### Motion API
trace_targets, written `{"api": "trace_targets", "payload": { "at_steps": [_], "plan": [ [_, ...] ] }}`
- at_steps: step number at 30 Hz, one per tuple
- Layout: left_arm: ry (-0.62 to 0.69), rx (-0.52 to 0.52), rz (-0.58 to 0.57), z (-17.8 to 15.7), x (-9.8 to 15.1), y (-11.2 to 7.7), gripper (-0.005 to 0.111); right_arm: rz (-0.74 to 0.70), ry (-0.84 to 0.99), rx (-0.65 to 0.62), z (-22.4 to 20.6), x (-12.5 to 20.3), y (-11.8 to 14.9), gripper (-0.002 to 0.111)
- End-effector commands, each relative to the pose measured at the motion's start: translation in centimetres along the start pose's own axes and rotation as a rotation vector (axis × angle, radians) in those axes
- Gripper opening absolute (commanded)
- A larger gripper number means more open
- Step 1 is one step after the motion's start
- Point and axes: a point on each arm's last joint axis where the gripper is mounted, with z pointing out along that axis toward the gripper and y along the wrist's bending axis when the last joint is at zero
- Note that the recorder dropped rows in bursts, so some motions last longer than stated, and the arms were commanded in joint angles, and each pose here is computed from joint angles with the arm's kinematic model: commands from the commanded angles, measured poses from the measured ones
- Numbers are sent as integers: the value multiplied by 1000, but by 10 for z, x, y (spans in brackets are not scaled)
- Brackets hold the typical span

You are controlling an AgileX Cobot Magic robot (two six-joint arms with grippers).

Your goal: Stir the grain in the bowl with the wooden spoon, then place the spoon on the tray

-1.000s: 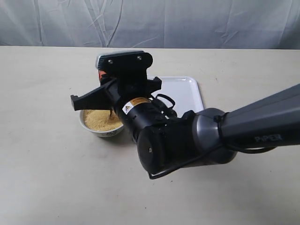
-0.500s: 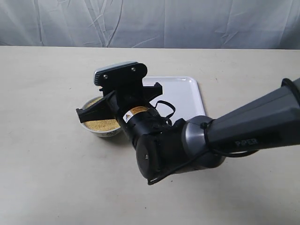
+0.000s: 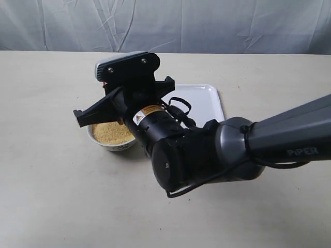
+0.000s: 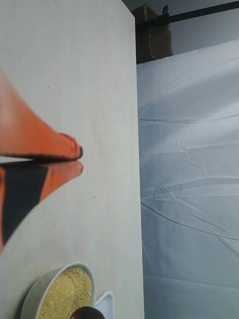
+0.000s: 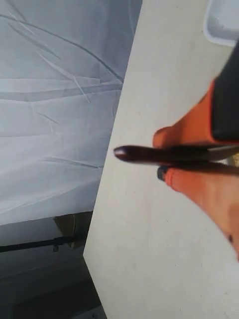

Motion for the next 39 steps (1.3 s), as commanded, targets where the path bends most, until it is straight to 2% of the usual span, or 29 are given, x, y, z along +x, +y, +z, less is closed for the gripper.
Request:
{"api": "trace_targets", "payload": {
  "at_steps": [1, 4, 8, 16, 20, 24, 27, 31, 35, 39],
  "plan": [
    [-13, 0, 4, 0, 0, 0, 0, 32, -4, 11, -4, -15, -3, -1],
    [-13, 0, 4, 0, 0, 0, 0, 62, -33, 5, -11, -35, -6, -1],
    [-13, 0, 4, 0, 0, 0, 0, 100, 49, -3, -15, -57, -33, -1],
    [-13, 0, 4, 0, 0, 0, 0, 400, 459, 102, -24, -54, -150, -1],
    [-13, 0, 4, 0, 0, 0, 0, 551, 619, 107, -23, -56, -201, -1],
    [-13, 0, 4, 0, 0, 0, 0, 633, 703, -88, -8, -58, -234, -1],
    [-13, 0, 4, 0, 0, 0, 0, 721, 696, -198, 6, -45, -247, -1],
    [-13, 0, 4, 0, 0, 0, 0, 754, 699, -213, 25, -11, -254, -1],
    [-13, 0, 4, 0, 0, 0, 0, 912, 709, -236, 44, 30, -256, -1],
    [-13, 0, 4, 0, 0, 0, 0, 1021, 736, -304, 58, 55, -255, -1]
  ]
}}
